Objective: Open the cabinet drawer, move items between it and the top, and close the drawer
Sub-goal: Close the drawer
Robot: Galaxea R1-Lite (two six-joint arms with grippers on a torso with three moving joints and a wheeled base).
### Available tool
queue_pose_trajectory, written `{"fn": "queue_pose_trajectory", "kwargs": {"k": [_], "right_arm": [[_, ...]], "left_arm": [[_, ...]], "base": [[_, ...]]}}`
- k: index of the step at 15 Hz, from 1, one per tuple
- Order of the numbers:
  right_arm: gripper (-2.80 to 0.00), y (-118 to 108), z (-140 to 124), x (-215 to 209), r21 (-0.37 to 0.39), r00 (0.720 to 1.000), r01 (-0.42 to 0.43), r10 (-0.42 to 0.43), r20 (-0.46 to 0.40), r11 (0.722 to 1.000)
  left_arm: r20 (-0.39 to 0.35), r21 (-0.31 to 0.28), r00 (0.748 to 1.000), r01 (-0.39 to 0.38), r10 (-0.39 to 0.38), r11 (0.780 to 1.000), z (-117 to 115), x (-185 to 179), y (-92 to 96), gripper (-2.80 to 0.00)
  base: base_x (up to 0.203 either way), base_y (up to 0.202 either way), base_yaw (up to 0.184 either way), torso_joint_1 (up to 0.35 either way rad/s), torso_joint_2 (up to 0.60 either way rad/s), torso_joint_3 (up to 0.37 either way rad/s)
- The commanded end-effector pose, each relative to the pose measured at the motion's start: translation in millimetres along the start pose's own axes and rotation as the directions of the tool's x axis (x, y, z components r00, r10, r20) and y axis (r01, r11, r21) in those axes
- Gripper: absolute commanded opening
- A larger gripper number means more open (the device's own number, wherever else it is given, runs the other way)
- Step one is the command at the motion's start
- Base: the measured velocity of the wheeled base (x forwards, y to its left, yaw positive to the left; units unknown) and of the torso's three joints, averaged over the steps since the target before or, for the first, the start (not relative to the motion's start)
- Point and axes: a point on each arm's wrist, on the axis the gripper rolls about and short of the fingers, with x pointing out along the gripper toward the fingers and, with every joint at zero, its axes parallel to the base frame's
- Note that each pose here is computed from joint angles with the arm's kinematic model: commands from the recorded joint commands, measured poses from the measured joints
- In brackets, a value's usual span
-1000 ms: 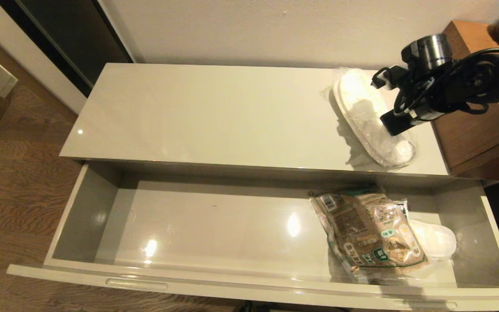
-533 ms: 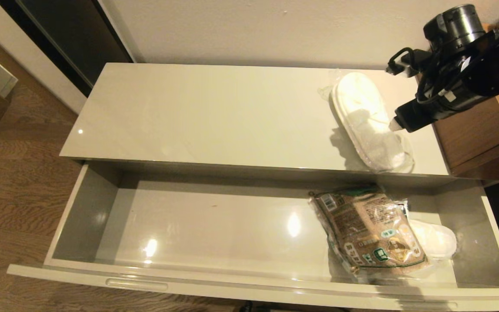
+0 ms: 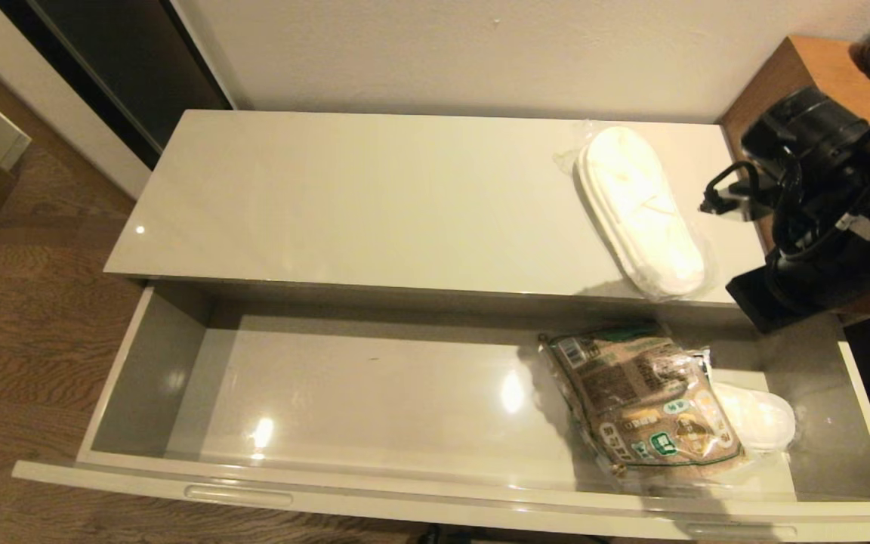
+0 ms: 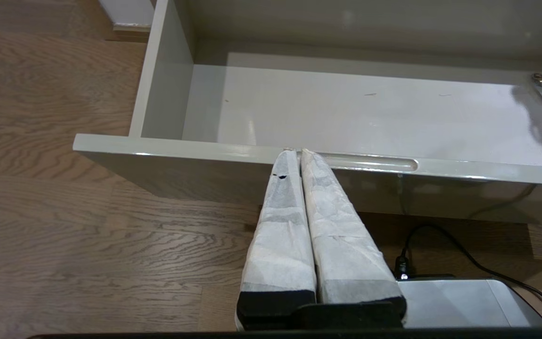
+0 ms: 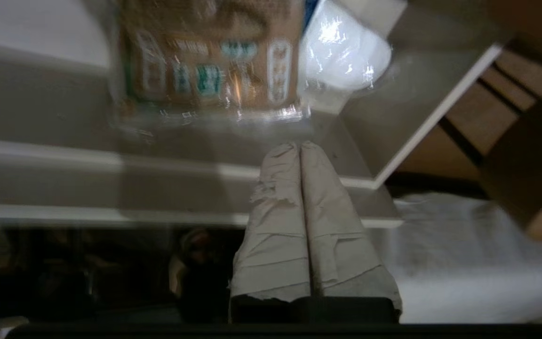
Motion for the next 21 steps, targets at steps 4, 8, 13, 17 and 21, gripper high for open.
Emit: {"fn": "queue_pose_trajectory", "kwargs": {"k": [4, 8, 13, 17, 21], "right_arm": [[-2.80, 63.5, -67.3, 30.1, 0.007, 0.951, -0.065, 0.065, -0.303, 0.998], [-2.80, 88.9, -80.4, 35.4, 0.139, 0.935, -0.020, 0.067, -0.347, 0.990], [-2.80, 90.6, -108.3, 22.2, 0.136, 0.947, -0.028, 0.070, -0.314, 0.990], [-2.80, 101.4, -127.9, 43.1, 0.222, 0.961, -0.045, 0.102, -0.256, 0.974], [-2.80, 120.6, -123.9, 68.5, 0.295, 0.976, -0.128, 0.172, -0.130, 0.947]], "left_arm": [[-0.001, -0.001, 1.000, -0.001, 0.001, 1.000, 0.1, 0.1, 0.0, -2.80], [-0.001, -0.001, 1.000, 0.001, -0.001, 1.000, 0.1, 0.1, 0.0, -2.80], [-0.001, -0.001, 1.000, 0.001, -0.001, 1.000, 0.1, 0.1, 0.0, -2.80], [-0.001, -0.001, 1.000, 0.000, 0.000, 1.000, 0.1, 0.1, 0.0, -2.80], [-0.001, -0.001, 1.000, 0.000, 0.000, 1.000, 0.1, 0.1, 0.0, -2.80]], "base": [[0.000, 0.000, 0.000, 0.000, 0.00, 0.000], [0.000, 0.000, 0.000, 0.000, 0.00, 0.000], [0.000, 0.000, 0.000, 0.000, 0.00, 0.000], [0.000, 0.000, 0.000, 0.000, 0.00, 0.000], [0.000, 0.000, 0.000, 0.000, 0.00, 0.000]]}}
